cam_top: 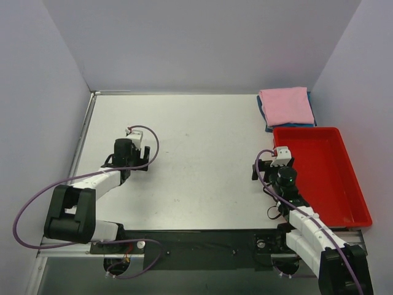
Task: Fold and stack the t-shirts
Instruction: Put the neatly folded tshirt into the corner of the board with the right arm
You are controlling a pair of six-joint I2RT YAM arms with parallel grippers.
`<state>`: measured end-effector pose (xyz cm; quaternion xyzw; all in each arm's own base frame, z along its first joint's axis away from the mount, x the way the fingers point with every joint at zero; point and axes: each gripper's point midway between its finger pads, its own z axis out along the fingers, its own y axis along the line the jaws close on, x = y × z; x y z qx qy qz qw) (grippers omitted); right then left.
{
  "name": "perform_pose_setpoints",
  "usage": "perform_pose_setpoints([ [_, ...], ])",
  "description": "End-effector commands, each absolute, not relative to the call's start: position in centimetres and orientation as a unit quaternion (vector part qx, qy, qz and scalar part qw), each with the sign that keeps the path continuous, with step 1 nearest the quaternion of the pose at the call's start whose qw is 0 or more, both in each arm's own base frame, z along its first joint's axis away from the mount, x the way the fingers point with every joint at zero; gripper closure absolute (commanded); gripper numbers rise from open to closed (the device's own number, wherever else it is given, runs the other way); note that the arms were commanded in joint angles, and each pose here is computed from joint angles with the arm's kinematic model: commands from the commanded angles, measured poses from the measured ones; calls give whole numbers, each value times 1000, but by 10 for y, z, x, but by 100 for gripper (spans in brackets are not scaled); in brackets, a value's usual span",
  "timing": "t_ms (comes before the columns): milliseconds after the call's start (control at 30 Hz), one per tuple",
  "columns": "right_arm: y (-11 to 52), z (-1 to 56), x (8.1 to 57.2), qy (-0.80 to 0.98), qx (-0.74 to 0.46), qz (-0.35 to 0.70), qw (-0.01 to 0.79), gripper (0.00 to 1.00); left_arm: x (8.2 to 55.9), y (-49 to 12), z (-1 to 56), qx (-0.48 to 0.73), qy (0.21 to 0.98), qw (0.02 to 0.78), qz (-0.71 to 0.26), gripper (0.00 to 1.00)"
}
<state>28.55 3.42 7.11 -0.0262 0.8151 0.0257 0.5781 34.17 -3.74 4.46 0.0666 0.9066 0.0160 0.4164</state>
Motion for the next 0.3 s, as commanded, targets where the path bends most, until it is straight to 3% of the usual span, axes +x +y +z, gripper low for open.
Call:
perform_pose_setpoints([
  [0,30,66,285,823,-16,23,568,0,353,-32,53,52,894,444,26,3],
  [267,30,66,285,823,-16,22,568,0,352,-32,52,50,895,443,25,3],
])
